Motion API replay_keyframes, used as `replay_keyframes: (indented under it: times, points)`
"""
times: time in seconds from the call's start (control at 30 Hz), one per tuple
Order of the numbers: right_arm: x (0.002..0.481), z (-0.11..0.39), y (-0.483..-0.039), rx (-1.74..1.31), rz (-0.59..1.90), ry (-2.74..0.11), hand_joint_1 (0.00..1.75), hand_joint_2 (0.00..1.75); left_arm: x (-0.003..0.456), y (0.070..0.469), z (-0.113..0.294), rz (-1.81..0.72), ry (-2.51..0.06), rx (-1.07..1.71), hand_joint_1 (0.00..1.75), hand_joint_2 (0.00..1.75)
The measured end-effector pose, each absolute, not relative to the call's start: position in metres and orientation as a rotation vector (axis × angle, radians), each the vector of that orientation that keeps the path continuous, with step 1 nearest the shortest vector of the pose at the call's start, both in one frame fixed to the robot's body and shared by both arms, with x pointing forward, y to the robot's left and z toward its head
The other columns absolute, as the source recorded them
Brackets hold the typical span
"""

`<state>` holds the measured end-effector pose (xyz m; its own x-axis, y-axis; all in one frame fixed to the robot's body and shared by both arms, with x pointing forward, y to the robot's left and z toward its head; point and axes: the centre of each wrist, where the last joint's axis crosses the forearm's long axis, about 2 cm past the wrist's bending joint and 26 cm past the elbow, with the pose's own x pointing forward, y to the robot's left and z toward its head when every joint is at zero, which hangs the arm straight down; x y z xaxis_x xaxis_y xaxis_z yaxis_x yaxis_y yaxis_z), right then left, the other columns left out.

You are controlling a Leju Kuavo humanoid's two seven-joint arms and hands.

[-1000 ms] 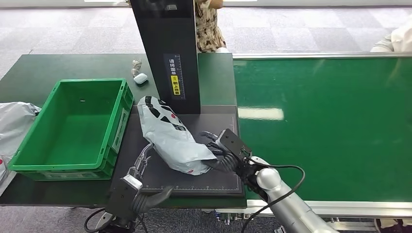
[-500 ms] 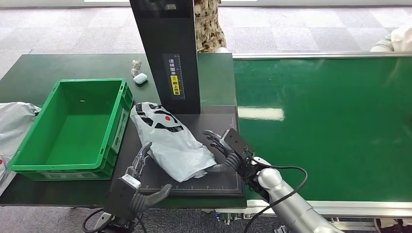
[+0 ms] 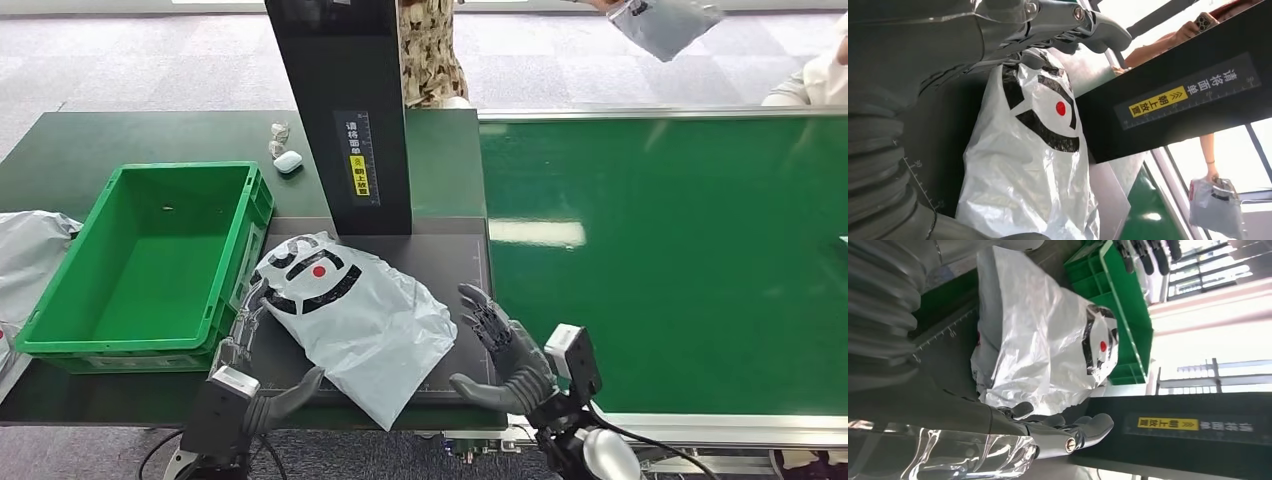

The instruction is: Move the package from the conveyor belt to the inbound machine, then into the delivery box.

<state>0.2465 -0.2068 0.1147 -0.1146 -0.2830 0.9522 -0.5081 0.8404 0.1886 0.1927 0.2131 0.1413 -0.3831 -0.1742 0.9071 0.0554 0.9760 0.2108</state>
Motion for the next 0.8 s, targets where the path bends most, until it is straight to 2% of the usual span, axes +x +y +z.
replay_keyframes:
  times: [0.3,0.43,0.57,0.8]
  points:
    - [0.234,0.129,-0.218,0.639,0.13,-1.786,0.0,1.75,0.201,0.207,0.151,-0.502,-1.934,0.138,0.0,1.75]
    - [0.234,0.13,-0.218,0.643,0.125,-1.791,0.0,1.75,0.203,0.205,0.152,-0.541,-1.927,0.142,0.0,1.75]
    - [0.241,0.137,-0.214,0.686,0.107,-1.813,0.0,1.75,0.243,0.173,0.148,-0.963,-1.817,0.148,0.0,1.75]
    - [0.247,0.141,-0.213,0.715,0.103,-1.825,0.0,1.75,0.31,0.143,0.136,-1.329,-1.65,0.12,0.0,1.75]
